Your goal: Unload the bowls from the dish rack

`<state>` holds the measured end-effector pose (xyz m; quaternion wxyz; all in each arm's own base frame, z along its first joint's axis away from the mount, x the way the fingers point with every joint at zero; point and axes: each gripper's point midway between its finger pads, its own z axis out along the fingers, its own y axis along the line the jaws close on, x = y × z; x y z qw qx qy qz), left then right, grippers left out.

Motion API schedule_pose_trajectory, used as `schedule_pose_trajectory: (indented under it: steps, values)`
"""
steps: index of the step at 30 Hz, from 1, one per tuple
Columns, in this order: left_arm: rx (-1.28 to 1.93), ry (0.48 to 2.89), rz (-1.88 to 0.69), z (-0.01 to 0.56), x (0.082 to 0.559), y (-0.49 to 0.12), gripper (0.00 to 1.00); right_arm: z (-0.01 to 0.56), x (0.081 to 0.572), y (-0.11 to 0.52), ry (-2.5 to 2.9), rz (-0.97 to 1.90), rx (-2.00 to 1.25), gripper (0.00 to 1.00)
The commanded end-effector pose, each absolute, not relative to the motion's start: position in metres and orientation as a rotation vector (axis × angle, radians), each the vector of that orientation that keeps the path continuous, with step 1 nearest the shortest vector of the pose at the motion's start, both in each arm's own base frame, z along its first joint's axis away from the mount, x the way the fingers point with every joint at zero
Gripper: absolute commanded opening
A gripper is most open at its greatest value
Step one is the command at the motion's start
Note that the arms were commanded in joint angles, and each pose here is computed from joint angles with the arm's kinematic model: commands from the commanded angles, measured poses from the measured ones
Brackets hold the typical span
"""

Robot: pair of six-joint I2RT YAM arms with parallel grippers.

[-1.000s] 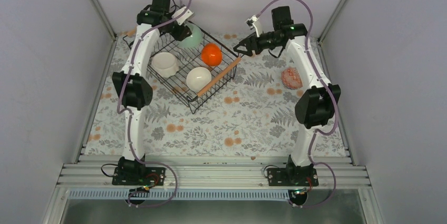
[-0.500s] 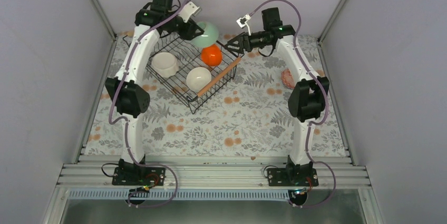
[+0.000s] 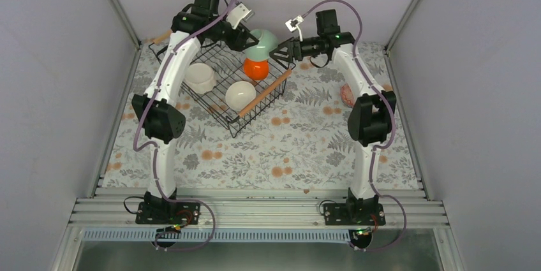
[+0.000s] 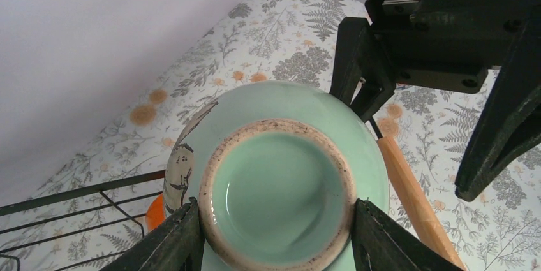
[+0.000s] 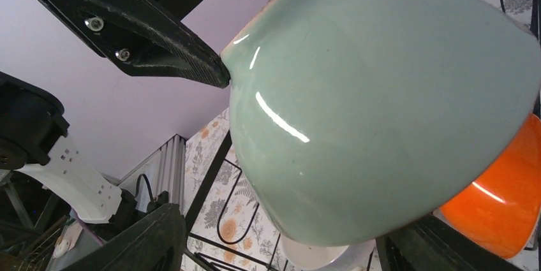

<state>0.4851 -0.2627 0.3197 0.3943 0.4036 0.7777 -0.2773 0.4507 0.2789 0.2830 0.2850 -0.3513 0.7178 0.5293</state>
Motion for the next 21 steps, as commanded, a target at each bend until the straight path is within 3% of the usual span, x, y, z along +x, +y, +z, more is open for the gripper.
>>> schedule_pose_trajectory:
  steps: [1, 4, 7, 12, 16, 21]
  values:
    - [1.043, 1.842, -0.790, 0.356, 0.475, -0.274, 0.22, 0.288, 0.446, 0.288, 1.852, 1.518, -0.967, 0.71]
    - [1.049, 1.833, -0.811, 0.357, 0.472, -0.277, 0.22, 0.291, 0.443, 0.290, 1.818, 1.568, -0.970, 0.65]
    - [1.052, 1.833, -0.848, 0.354, 0.470, -0.280, 0.21, 0.300, 0.438, 0.290, 1.781, 1.608, -0.973, 0.52]
    - [1.071, 1.831, -0.938, 0.347, 0.463, -0.292, 0.21, 0.311, 0.433, 0.289, 1.714, 1.618, -0.973, 0.46]
    - [1.076, 1.850, -0.966, 0.336, 0.463, -0.295, 0.21, 0.316, 0.433, 0.289, 1.695, 1.618, -0.971, 0.33]
    - [1.089, 1.891, -0.982, 0.316, 0.462, -0.295, 0.21, 0.321, 0.426, 0.288, 1.672, 1.638, -0.978, 0.33]
